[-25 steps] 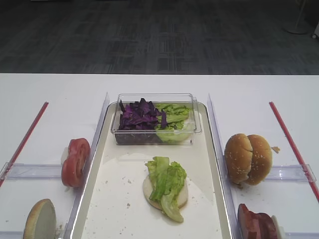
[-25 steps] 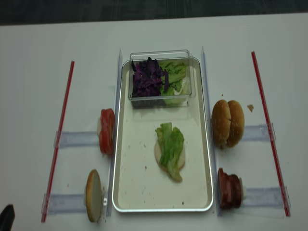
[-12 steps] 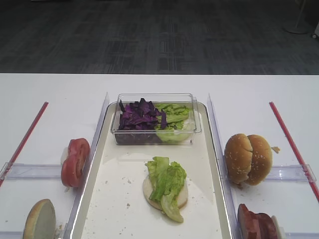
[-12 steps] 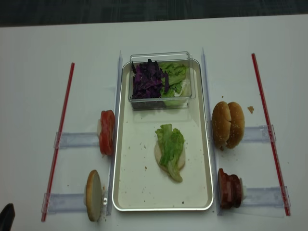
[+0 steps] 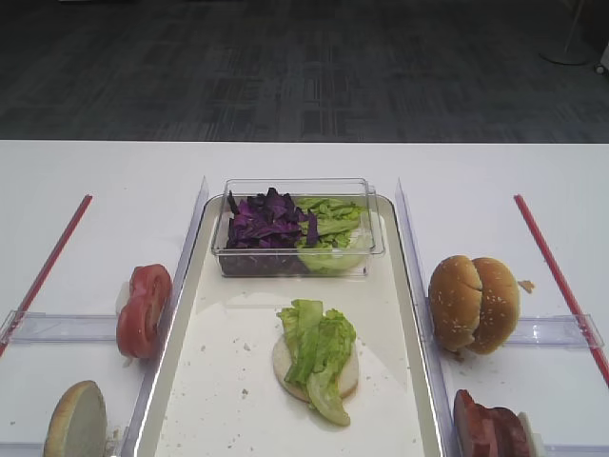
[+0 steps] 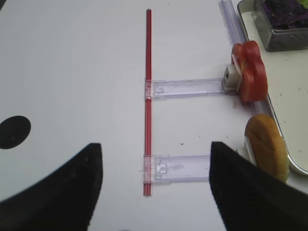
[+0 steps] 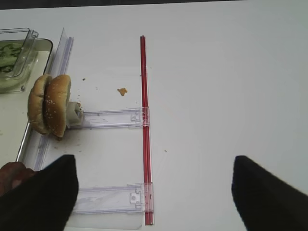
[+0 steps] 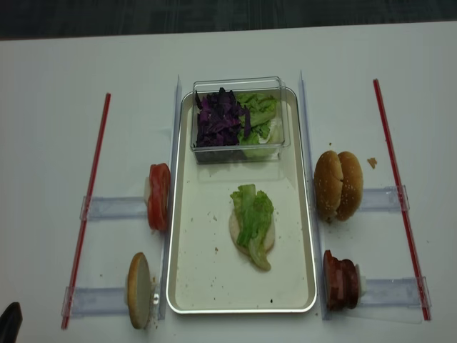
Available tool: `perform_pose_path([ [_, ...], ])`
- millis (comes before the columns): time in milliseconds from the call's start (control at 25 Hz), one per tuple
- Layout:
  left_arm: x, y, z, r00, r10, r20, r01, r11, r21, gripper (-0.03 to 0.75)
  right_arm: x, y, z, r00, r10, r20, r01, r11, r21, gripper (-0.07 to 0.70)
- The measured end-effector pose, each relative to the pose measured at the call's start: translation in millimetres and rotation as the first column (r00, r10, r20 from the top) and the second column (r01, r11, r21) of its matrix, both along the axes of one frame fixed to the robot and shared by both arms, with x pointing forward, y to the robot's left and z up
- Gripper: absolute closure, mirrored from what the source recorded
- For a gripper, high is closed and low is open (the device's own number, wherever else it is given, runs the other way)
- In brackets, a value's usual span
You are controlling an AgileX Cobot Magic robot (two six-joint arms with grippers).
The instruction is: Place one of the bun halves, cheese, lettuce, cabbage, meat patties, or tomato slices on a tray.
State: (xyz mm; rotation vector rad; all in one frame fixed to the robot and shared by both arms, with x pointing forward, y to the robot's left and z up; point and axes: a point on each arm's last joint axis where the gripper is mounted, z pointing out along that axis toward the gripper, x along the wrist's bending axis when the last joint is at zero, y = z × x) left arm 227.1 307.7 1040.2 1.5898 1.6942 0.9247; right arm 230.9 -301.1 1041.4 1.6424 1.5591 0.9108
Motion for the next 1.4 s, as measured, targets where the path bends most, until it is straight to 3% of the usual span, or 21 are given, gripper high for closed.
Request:
perform_pose_path([
  [1400,0.0,0.0,0.0,1.0,0.0,0.0,0.0,1.0,0.0,0.279,0.0,-0.1,0.0,1.0,-0.001,0.0,0.001,1.0,-0.002,-0.029],
])
